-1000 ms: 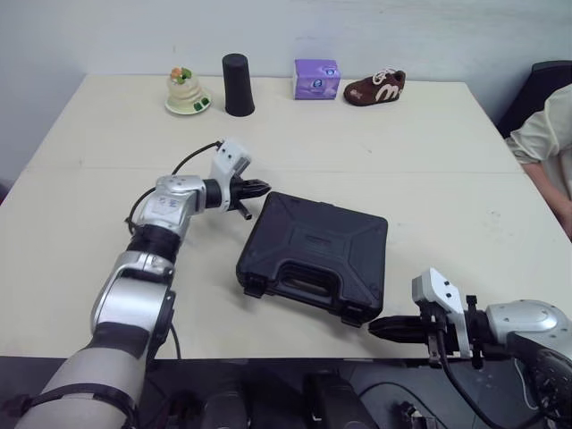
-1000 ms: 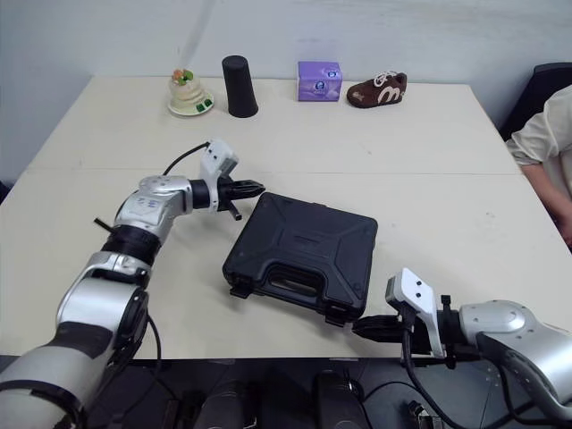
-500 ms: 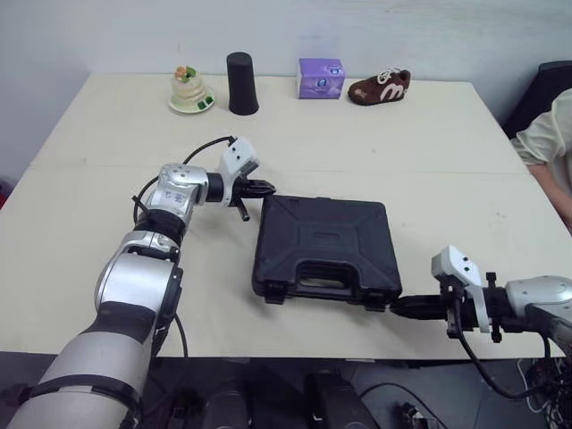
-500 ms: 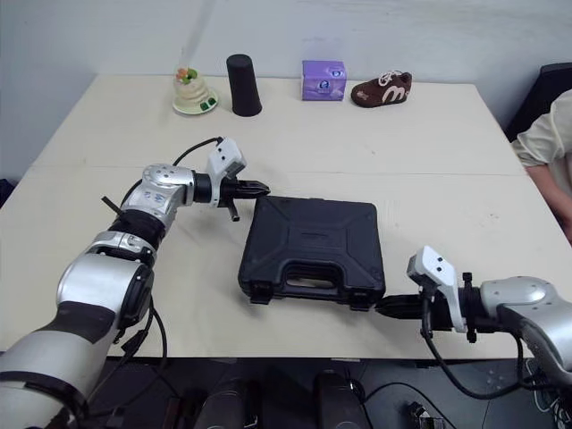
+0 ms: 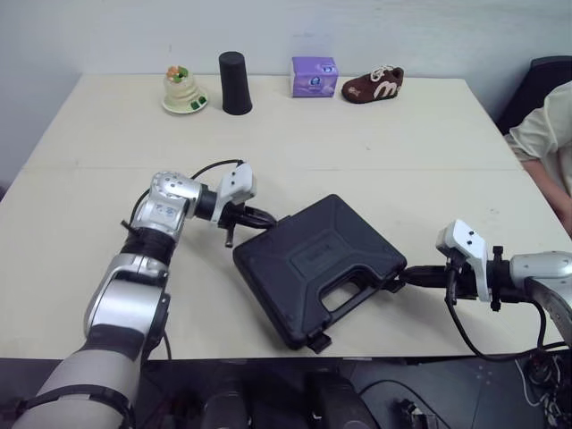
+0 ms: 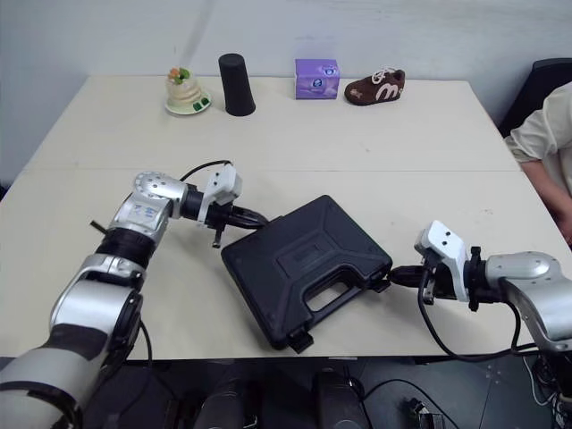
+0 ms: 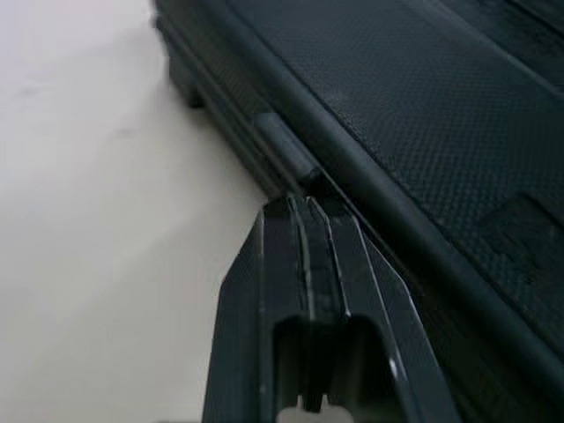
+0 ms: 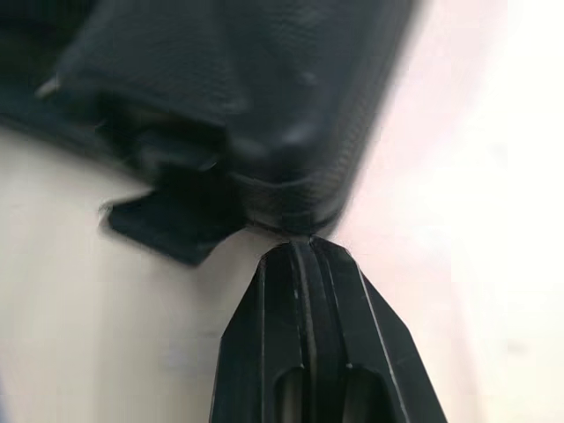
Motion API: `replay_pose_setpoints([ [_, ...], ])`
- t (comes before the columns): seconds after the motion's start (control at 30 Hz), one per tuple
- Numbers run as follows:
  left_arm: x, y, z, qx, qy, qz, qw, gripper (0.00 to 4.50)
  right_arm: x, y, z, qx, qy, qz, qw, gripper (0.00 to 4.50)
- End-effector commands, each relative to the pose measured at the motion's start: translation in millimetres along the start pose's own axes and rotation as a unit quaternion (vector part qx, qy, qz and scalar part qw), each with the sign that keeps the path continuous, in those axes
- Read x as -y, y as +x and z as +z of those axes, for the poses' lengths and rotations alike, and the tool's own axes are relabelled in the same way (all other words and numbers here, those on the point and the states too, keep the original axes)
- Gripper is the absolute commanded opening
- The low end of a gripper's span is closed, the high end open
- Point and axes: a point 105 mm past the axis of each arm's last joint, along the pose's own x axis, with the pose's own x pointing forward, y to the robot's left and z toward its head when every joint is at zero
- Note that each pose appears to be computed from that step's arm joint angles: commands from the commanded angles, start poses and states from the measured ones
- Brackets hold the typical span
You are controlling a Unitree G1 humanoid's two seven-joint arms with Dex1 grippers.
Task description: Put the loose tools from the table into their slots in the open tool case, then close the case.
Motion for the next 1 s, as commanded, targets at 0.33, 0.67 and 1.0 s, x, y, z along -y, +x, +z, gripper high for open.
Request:
replay_pose_setpoints([
  [0.33, 27, -13, 9, -0.015, 0.007, 0.001, 1.0, 0.03, 6, -18, 6, 0.0, -0.023, -0.052, 0.998, 0.0],
  [0.67, 39, 55, 99, 0.087, 0.052, -0.08, 0.992, 0.03, -21, -20, -11, 0.0, 0.006, -0.057, 0.998, 0.0],
  [1.0, 40, 162, 75, -0.016, 0.087, -0.08, 0.993, 0.03, -23, -10, -4, 0.013, 0.009, -0.068, 0.998, 0.0],
])
